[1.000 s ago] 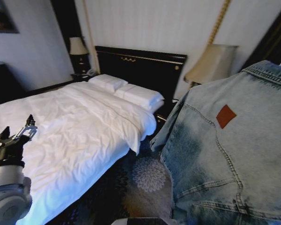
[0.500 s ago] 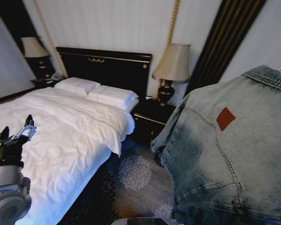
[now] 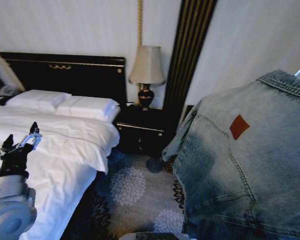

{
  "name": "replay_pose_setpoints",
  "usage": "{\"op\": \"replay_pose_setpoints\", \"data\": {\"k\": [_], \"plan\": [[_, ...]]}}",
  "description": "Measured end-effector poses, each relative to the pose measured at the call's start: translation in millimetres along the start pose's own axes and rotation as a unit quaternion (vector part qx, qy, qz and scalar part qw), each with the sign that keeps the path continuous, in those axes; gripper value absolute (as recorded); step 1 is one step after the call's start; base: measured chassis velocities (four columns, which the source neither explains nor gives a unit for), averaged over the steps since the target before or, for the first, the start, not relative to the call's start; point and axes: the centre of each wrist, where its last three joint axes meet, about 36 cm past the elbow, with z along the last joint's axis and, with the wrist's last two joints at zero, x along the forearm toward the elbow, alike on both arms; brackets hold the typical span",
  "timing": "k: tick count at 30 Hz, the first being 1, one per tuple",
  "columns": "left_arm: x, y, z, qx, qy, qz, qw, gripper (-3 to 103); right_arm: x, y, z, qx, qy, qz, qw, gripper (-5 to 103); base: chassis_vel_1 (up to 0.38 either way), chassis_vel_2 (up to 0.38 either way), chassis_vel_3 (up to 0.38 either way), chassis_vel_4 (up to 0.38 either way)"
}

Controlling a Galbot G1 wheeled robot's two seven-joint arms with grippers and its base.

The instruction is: Pick up the clothes from the bed and hang them on the clothes hanger.

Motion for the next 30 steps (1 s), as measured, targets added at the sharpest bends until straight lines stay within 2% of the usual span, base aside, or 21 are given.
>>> {"op": "replay_pose_setpoints", "data": {"k": [30], "plan": [[-0.7, -3.1, 2.7, 0.002, 0.002, 0.005, 1.0, 100, 0.4, 0.9, 1.0, -0.001, -0.002, 0.002, 1.0, 14, -0.126, -0.124, -0.127, -0.126]]}}
